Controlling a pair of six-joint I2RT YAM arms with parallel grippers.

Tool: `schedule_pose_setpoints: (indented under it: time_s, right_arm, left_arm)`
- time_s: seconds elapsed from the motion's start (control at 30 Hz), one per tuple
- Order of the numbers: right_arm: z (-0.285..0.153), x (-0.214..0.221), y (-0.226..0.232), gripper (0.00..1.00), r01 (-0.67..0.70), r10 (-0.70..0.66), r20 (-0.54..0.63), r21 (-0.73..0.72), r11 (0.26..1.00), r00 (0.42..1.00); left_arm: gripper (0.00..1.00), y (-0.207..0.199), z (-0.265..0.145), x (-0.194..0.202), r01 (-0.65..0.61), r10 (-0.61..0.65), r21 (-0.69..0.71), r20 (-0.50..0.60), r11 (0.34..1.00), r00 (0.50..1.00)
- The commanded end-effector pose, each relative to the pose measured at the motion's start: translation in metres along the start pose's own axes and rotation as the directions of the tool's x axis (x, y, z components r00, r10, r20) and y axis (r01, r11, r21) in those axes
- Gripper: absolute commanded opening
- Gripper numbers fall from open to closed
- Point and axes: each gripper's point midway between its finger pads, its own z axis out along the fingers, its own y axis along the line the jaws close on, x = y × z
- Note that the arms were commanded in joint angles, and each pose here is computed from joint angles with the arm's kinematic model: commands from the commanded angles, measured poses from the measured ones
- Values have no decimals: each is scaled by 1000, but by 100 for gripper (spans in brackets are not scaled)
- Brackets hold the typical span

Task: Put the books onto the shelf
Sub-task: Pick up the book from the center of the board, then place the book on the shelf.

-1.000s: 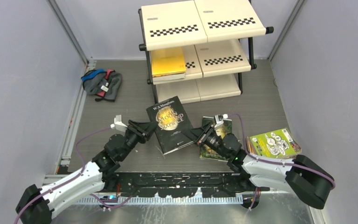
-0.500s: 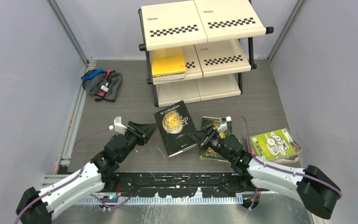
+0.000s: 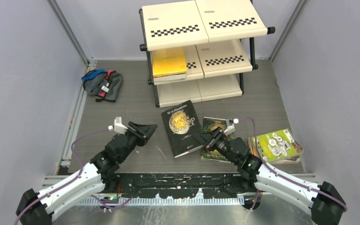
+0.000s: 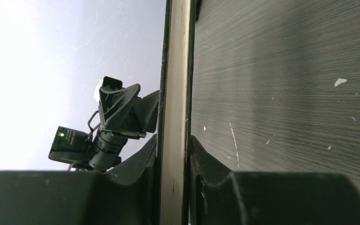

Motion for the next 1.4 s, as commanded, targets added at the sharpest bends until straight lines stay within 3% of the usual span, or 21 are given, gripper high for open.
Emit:
schedule_pose_setpoints:
  time_s: [0.0, 0.83, 1.37]
  right_arm:
    - [-10, -36, 78, 1, 5, 22, 123, -208, 978, 992]
    - [-69, -79, 147, 1, 87, -16, 236, -293, 952, 972]
    - [-53, -90, 187, 1, 150, -61, 271, -321, 935, 961]
  left_arm:
    - [42, -33, -3, -13, -47, 45, 57, 49, 997, 998]
    - [42, -27, -7, -18, -126, 124, 27, 66, 992, 990]
    - [42, -27, 8, -12, -228, 228, -3, 39, 974, 973]
